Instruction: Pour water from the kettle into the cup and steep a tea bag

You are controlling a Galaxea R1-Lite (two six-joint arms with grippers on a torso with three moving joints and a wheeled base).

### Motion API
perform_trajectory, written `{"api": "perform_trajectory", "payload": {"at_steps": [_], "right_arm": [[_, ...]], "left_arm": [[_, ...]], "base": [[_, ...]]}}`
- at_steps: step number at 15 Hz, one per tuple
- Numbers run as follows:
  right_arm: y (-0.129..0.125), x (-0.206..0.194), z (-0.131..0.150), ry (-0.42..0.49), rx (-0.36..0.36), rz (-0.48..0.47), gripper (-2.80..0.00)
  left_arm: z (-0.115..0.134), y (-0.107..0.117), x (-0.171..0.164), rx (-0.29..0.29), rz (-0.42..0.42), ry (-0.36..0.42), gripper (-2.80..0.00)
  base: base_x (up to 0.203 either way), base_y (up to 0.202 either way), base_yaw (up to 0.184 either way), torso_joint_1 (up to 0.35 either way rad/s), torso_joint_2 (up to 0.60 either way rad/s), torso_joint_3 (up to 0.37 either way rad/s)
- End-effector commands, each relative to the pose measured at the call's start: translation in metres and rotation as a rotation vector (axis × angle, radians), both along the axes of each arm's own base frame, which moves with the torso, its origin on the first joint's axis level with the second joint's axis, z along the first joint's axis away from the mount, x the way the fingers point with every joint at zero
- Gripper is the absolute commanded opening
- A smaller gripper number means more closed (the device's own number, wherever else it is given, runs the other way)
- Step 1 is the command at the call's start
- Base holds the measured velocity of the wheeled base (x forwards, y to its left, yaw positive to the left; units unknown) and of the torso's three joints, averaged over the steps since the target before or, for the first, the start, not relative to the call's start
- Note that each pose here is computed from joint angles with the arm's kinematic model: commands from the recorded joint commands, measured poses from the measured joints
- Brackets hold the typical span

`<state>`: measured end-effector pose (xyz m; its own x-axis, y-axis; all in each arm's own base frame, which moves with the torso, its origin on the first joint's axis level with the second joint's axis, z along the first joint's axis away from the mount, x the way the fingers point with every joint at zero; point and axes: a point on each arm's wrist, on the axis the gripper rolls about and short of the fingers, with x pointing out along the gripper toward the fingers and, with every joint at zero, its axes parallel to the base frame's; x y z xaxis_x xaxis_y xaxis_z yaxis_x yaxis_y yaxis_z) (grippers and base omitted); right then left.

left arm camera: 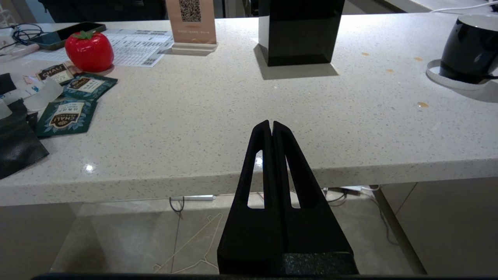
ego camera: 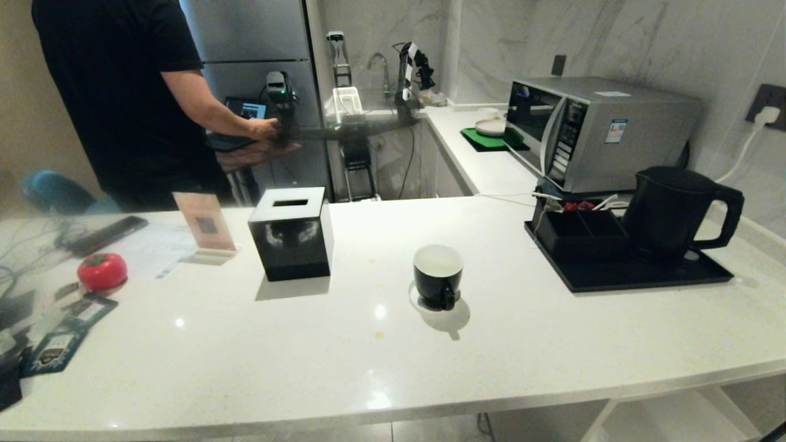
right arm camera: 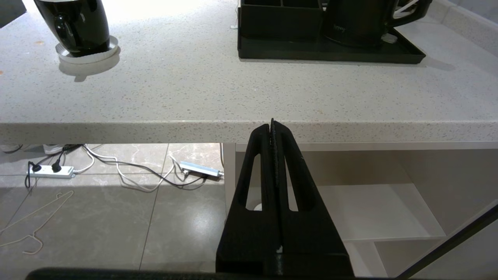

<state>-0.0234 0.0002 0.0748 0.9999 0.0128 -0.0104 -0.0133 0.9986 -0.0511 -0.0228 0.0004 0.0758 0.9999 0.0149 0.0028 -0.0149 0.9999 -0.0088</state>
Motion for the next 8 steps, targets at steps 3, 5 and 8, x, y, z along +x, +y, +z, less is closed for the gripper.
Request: {"api": "perform_trajectory", "payload": {"at_steps": [3, 5, 8], "right_arm": [[0.0000, 0.0002, 0.0000, 0.003, -0.001, 0.000, -2.80], [0.0000, 0.0002, 0.0000, 0.003, -0.001, 0.001, -2.80], [0.0000, 0.0004, 0.0001, 0.000, 0.000, 0.001, -2.80]], "left_arm": [[0.0001, 0.0000, 0.0001, 0.000, 0.000, 0.001, -2.80], [0.0001, 0.0000, 0.0001, 0.000, 0.000, 0.001, -2.80], [0.0001, 0.0000, 0.0001, 0.000, 0.000, 0.001, -2.80]], "base": [[0.000, 0.000, 0.000, 0.000, 0.00, 0.000], [0.000, 0.000, 0.000, 0.000, 0.00, 0.000], [0.000, 0.000, 0.000, 0.000, 0.00, 0.000]]}}
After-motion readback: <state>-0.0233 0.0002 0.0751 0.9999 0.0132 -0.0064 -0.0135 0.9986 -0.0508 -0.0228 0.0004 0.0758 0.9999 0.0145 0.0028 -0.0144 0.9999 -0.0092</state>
